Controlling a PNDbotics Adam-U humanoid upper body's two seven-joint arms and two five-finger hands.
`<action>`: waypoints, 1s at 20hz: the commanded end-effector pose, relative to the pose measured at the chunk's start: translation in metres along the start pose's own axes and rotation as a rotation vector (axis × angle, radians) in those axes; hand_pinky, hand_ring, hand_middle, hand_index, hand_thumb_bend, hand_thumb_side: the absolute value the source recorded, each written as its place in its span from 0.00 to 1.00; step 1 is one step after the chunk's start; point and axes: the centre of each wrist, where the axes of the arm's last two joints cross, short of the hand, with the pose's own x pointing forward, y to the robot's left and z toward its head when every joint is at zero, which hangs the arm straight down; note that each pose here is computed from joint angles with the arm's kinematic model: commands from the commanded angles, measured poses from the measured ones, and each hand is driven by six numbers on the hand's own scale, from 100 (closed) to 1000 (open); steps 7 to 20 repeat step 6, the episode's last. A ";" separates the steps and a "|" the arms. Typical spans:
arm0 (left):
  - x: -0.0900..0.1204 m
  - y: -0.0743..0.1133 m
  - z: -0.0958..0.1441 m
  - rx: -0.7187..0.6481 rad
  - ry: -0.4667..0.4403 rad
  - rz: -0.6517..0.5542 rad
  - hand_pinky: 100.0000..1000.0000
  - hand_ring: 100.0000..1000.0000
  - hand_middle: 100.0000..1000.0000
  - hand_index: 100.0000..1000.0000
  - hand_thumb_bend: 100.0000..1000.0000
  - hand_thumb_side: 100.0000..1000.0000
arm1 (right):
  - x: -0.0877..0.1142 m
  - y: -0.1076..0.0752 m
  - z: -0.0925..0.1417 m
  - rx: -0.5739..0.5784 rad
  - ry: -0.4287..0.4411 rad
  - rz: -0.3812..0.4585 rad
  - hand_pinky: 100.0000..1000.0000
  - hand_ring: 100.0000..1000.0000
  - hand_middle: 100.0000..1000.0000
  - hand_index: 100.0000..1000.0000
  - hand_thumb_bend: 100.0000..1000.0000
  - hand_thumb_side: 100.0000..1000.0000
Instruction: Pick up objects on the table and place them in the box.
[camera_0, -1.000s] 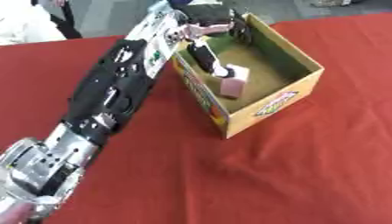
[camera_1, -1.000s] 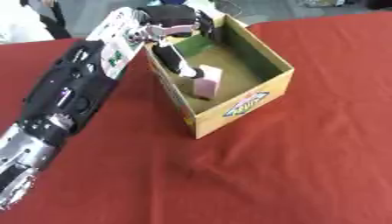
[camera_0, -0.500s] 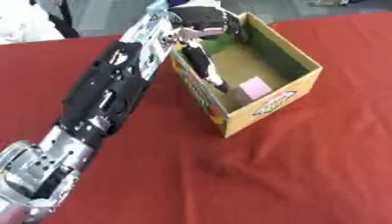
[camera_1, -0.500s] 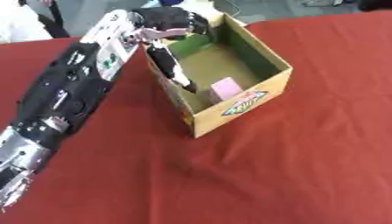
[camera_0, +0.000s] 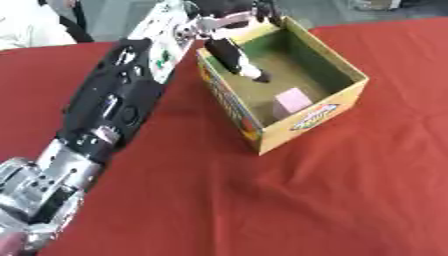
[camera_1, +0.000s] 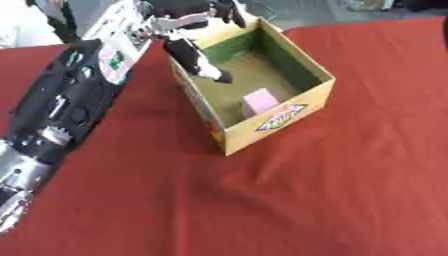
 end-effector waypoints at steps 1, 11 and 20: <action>-0.006 0.027 0.016 0.090 0.013 0.005 0.74 0.72 0.71 0.81 0.51 0.53 | 0.003 -0.011 -0.001 -0.005 -0.008 0.041 0.83 0.74 0.71 0.79 0.00 0.97; -0.011 0.041 0.045 0.176 0.024 0.048 0.73 0.70 0.69 0.80 0.48 0.52 | 0.000 -0.012 0.004 0.003 0.011 0.056 0.83 0.74 0.71 0.79 0.00 0.97; -0.011 0.041 0.045 0.176 0.024 0.048 0.73 0.70 0.69 0.80 0.48 0.52 | 0.000 -0.012 0.004 0.003 0.011 0.056 0.83 0.74 0.71 0.79 0.00 0.97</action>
